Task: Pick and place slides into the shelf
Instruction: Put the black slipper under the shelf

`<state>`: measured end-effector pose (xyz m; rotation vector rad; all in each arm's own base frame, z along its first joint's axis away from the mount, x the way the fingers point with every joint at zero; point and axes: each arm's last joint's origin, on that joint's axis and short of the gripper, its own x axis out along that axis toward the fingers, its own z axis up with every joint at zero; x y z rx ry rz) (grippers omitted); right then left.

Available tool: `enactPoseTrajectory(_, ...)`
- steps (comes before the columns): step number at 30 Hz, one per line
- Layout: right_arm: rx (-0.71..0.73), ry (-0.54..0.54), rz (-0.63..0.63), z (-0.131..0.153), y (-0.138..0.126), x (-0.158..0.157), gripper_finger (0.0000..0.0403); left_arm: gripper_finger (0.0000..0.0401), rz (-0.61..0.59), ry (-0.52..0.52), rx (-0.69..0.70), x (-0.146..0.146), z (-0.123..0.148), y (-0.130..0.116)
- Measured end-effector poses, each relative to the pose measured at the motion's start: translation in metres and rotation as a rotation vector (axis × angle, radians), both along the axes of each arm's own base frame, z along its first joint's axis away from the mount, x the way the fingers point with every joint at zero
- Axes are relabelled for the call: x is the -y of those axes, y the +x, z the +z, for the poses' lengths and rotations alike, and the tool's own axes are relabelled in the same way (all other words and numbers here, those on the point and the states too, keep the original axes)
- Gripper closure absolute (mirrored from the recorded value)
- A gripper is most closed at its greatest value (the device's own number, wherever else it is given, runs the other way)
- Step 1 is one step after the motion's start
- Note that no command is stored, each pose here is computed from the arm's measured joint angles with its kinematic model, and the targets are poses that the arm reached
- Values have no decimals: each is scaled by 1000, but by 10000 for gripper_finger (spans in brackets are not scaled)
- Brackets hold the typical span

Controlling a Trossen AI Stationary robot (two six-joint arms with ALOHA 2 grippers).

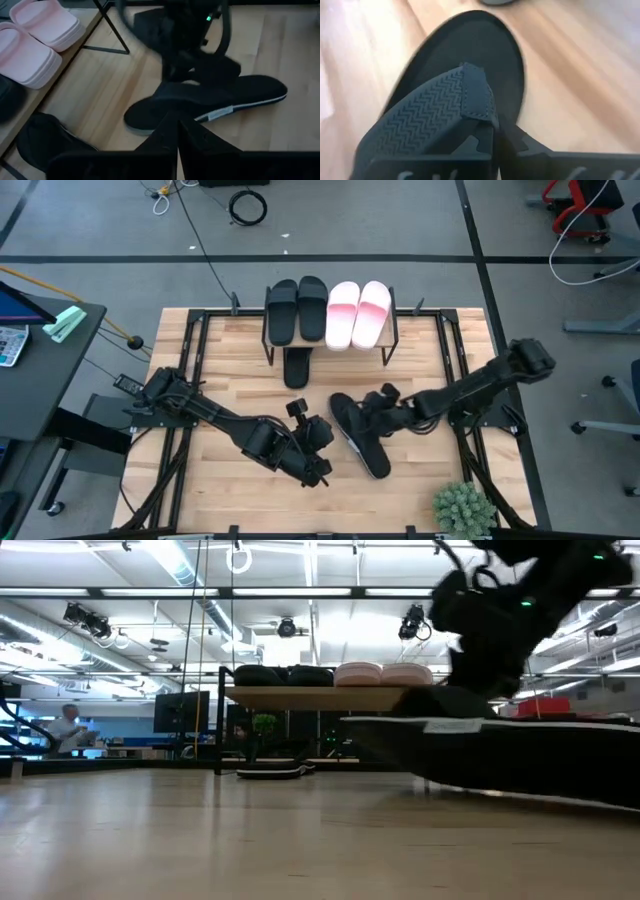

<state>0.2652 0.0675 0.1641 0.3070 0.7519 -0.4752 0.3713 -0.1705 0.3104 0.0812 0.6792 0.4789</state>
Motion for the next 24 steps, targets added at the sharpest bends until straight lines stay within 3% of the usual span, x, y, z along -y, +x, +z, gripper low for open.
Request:
enactPoseTrajectory(7,-61,-119,-42,15,41,24,393,385,14,1,0,-5,0,2)
enactPoseTrajectory(15,-141,-85,-152,21,55,53,390,389,1,0,0,0,0,0)
enactPoseTrajectory(20,-184,27,-92,18,55,63,376,381,-27,0,0,10,0,-5)
enactPoseTrajectory(24,-183,10,-78,19,55,63,360,395,-32,-16,10,17,0,-8)
